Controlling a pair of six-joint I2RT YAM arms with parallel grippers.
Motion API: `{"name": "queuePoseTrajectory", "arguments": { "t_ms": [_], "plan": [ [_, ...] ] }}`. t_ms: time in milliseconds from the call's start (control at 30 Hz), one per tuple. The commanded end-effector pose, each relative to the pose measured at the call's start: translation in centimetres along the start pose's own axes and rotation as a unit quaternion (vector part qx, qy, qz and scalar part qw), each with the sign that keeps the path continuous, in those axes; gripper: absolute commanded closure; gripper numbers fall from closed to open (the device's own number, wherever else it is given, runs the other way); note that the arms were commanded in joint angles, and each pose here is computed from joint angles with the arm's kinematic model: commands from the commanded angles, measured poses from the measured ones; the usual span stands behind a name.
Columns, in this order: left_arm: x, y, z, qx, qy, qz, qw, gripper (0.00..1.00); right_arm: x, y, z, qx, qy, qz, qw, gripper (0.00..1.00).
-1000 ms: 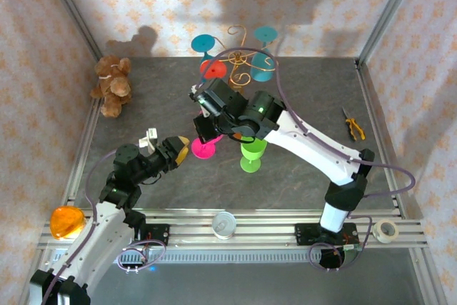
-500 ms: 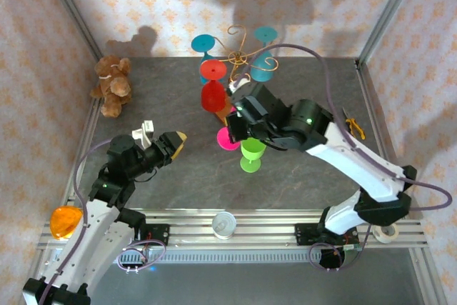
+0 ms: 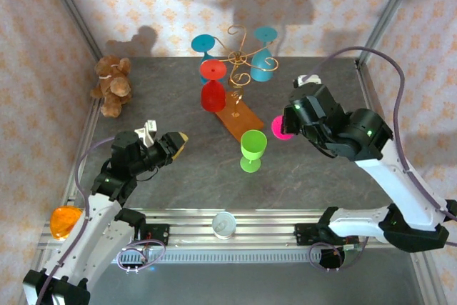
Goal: Take the wine glass off the wine glass rack
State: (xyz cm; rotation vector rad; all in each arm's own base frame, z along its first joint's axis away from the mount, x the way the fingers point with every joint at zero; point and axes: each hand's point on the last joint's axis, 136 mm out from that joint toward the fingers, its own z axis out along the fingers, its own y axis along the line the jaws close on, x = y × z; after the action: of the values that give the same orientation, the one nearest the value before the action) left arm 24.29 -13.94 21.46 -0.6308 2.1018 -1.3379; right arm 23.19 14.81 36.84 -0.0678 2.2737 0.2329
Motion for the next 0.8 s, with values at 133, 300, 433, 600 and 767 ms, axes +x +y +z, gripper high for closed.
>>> {"name": "queuePoseTrajectory", "arguments": {
  "t_ms": [133,300,433,600,767],
  "plan": [
    [-0.8,-0.5,0.1,0.002,-0.014,0.018,1.0,0.54,2.6,-3.1,3.7,0.054,0.038,0.032,0.997,1.0],
    [-0.8,-0.2,0.2,0.004,-0.015,0.013,1.0,0.54,4.4,-3.0,6.9,0.063,0.055,0.031,0.996,1.0],
    [-0.7,0.2,0.3,-0.003,-0.012,0.01,1.0,0.54,6.1,-2.8,9.4,0.074,0.075,0.029,0.994,1.0],
    [-0.5,0.6,0.6,-0.013,-0.004,0.011,1.0,0.54,7.6,-3.1,11.5,0.096,0.091,0.026,0.991,1.0],
    [-0.5,1.0,0.8,-0.023,0.003,0.012,1.0,0.54,8.8,-2.9,13.0,0.092,0.093,0.039,0.991,1.0]
  ]
}}
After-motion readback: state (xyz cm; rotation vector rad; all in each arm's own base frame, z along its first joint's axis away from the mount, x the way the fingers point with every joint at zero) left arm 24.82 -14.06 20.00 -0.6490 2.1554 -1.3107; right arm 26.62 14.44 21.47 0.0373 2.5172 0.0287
